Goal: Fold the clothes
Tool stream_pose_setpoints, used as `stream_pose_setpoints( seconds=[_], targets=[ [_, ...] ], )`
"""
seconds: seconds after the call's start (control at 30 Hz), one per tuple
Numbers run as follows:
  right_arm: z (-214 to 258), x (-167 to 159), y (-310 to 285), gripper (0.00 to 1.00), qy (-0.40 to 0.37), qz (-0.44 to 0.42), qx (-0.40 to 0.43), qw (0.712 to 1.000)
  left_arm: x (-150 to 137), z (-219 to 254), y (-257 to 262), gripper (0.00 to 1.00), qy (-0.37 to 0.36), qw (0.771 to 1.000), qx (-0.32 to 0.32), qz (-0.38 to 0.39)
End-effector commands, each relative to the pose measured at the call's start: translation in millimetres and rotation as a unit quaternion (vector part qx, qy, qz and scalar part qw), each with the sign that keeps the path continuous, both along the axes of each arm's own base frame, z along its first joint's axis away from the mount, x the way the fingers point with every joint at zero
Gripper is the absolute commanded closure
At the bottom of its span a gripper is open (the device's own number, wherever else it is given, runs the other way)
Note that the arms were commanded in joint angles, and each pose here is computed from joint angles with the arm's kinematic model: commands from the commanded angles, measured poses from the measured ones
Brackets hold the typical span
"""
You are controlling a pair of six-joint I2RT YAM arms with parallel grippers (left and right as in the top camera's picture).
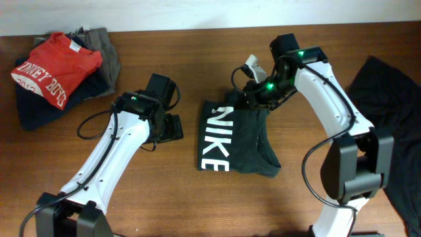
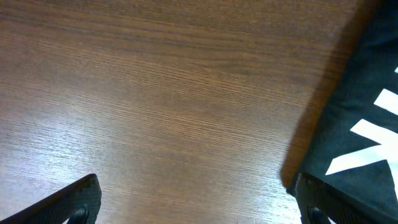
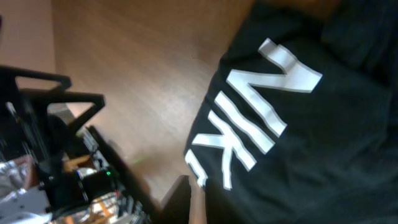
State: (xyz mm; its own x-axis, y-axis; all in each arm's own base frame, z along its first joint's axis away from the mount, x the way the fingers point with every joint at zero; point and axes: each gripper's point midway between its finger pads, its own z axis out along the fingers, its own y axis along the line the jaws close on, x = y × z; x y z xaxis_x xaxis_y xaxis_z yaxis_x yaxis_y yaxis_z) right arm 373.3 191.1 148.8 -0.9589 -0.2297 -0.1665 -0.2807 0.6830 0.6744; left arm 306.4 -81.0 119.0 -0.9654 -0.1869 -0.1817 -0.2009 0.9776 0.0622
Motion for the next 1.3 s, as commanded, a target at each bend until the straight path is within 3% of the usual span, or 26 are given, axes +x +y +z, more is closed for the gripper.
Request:
stream_pose_setpoints(
  seconds=[0.0,0.43,0.83,1.1,1.27],
  targets=[
    [-21,5,5,0.96,0.029,-0.007,0.007,1.0,0,-2,2,0.01,0.004,1.0,0.0,0.009],
    [-98,17,10,0.96,0.086,-0.007,0.008,0.996,-1,-2,2,0.01,0.005,1.0,0.001,0.009],
    [-118,24,-5,0.95,0.085,-0.033,-0.057,0.994,-1,-2,2,0.01,0.005,1.0,0.001,0.009],
    [-138,25,-5,0.96,0.095,-0.03,-0.057,0.993,-2,-3,2,0.01,0.007,1.0,0.001,0.009],
    [-120,32,4,0.96,0.072,-0.018,-0.015,0.997,-4,-3,3,0.01,0.011,1.0,0.003,0.009]
  ],
)
